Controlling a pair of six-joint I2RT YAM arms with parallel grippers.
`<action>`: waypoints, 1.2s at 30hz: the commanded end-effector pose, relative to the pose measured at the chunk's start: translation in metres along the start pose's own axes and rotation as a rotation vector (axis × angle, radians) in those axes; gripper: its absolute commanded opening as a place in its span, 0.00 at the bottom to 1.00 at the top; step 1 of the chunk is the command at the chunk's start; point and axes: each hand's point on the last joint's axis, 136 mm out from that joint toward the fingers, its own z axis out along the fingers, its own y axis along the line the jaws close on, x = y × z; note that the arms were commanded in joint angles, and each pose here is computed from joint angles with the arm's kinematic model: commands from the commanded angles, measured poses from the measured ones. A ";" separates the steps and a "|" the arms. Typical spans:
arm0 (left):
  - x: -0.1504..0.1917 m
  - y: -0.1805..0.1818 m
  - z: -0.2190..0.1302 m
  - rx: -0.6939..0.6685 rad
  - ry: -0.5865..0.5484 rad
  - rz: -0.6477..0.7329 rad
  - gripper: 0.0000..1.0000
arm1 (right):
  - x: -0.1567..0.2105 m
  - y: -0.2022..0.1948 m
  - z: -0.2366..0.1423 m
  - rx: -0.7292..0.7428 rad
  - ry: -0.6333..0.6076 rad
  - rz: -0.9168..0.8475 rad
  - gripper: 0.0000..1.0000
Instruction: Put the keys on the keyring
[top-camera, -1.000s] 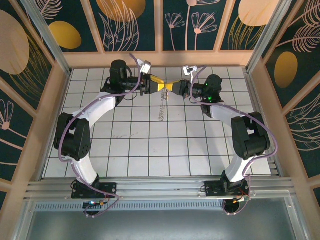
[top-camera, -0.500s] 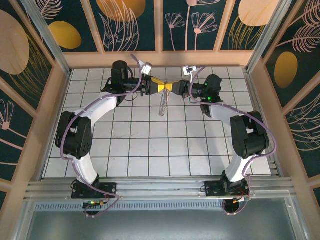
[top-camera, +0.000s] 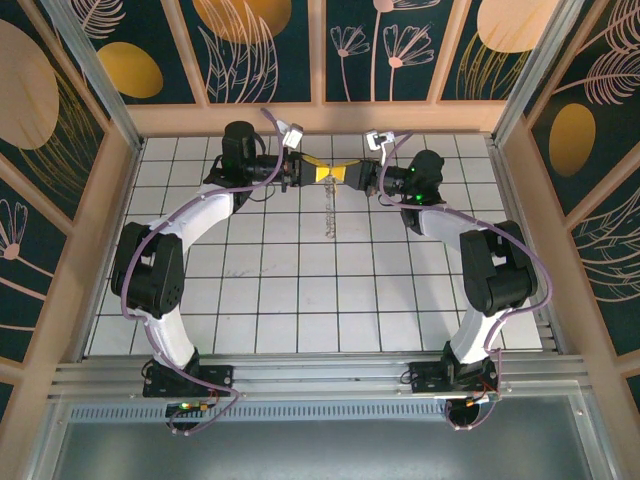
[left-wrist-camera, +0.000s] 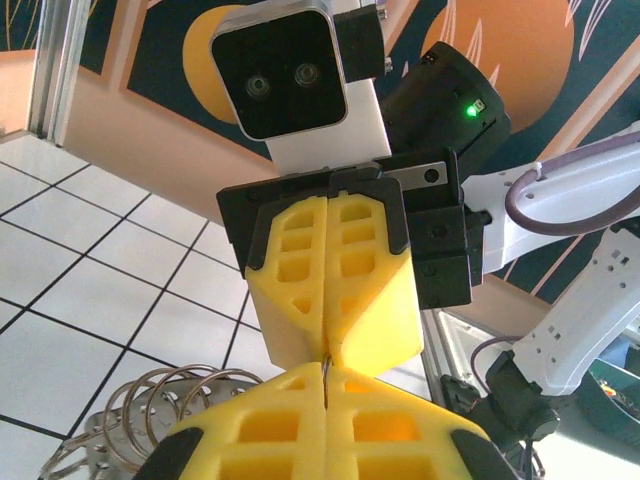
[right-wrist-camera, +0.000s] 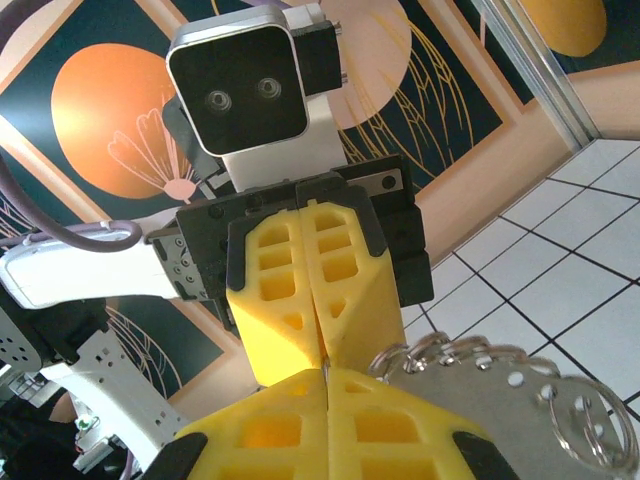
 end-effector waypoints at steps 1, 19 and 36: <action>0.000 -0.017 0.014 0.076 0.013 0.046 0.15 | -0.017 0.004 0.001 -0.011 -0.037 -0.061 0.00; -0.002 -0.018 0.017 0.051 -0.017 0.057 0.00 | -0.023 0.001 -0.008 0.025 -0.081 -0.042 0.23; -0.017 -0.022 0.013 0.018 -0.099 0.044 0.00 | -0.008 0.005 -0.044 0.186 -0.214 -0.068 0.50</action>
